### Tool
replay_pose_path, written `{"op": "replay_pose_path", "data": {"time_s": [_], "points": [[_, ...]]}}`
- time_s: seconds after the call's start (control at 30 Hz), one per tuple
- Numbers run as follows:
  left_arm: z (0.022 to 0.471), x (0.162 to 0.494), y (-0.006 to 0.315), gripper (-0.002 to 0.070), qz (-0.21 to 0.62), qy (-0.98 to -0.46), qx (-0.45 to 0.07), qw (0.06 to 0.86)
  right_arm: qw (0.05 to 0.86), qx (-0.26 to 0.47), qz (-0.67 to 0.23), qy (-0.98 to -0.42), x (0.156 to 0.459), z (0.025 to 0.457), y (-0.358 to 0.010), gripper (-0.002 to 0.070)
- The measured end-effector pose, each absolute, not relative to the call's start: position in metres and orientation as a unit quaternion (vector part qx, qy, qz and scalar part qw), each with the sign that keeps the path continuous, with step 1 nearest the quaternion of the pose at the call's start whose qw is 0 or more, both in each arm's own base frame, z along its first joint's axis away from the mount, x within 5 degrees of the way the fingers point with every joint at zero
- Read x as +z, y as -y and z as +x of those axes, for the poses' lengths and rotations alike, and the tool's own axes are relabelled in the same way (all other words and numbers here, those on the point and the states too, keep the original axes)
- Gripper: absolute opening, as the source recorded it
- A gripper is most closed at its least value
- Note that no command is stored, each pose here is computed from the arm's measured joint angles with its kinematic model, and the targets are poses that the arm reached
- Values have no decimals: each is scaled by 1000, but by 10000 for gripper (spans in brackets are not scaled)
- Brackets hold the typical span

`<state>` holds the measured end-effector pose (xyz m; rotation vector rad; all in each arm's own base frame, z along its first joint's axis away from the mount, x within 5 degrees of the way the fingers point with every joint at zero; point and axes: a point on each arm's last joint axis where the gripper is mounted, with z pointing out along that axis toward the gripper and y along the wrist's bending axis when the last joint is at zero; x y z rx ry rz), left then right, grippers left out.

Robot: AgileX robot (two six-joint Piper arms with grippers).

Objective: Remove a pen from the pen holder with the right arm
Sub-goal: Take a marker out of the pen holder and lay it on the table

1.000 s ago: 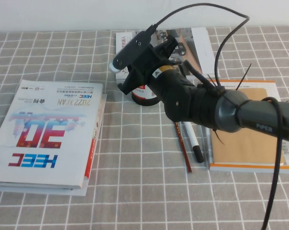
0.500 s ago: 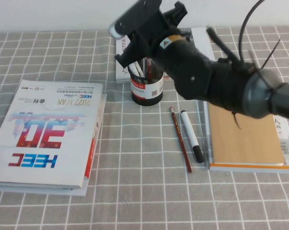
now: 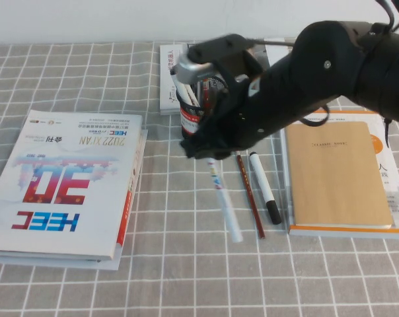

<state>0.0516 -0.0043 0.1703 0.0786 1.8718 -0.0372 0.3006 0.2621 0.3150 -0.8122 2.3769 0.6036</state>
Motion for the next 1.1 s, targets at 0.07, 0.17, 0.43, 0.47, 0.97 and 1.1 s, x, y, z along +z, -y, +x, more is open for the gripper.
{"op": "replay_pose_path", "data": {"time_s": [0.07, 0.17, 0.43, 0.47, 0.97, 1.1], "points": [[52, 170, 4, -5, 34, -805, -16, 592, 254, 207, -279, -903, 306, 309, -253, 90], [52, 170, 4, -5, 34, -805, -16, 592, 240, 193, -256, -917, 297, 319, -243, 90], [52, 170, 4, -5, 34, -805, -16, 592, 184, 175, -252, -934, 273, 354, -254, 90], [52, 170, 4, -5, 34, -805, -16, 592, 178, 174, -251, -935, 271, 361, -256, 90], [52, 170, 4, -5, 34, -805, -16, 592, 97, 152, -219, -959, 213, 427, -261, 90], [52, 170, 4, -5, 34, -805, -16, 592, 89, 152, -204, -963, 203, 430, -262, 90]]}}
